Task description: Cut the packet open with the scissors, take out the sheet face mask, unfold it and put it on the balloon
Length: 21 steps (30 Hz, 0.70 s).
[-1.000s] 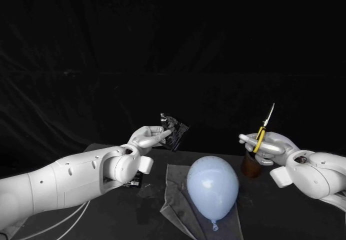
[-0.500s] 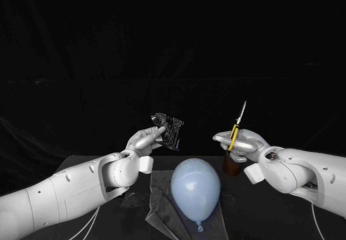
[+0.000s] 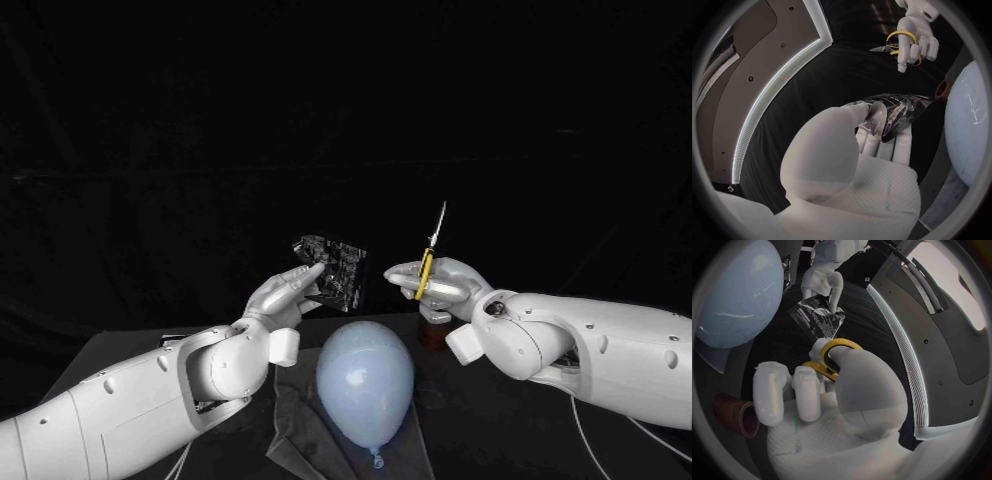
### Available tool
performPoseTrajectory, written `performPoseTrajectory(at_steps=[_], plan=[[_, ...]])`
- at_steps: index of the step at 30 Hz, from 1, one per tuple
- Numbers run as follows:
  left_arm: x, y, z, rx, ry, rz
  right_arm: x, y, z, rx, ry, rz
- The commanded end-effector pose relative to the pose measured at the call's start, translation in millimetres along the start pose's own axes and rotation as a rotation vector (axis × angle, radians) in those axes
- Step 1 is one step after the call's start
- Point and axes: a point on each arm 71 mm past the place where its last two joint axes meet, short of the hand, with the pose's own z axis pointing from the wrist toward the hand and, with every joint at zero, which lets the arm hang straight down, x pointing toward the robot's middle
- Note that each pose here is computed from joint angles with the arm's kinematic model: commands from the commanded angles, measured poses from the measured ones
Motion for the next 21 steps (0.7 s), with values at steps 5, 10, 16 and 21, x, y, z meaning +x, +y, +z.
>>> performPoseTrajectory(at_steps=[5, 10, 16, 21], plan=[[16.9, 3.8, 1.7, -0.01, 0.09, -0.065, 2.7, 2.0, 1.3, -0.017, -0.004, 0.017], [20.7, -0.3, 2.0, -0.005, 0.11, -0.069, 3.4, 1.7, 0.1, -0.013, -0.003, 0.022], [21.9, -5.6, 3.9, -0.002, 0.12, -0.054, 5.0, 1.8, -1.7, -0.012, 0.002, 0.027], [23.0, -6.4, 5.0, -0.009, 0.13, -0.048, 7.7, 2.5, -2.8, -0.018, 0.016, 0.032]])
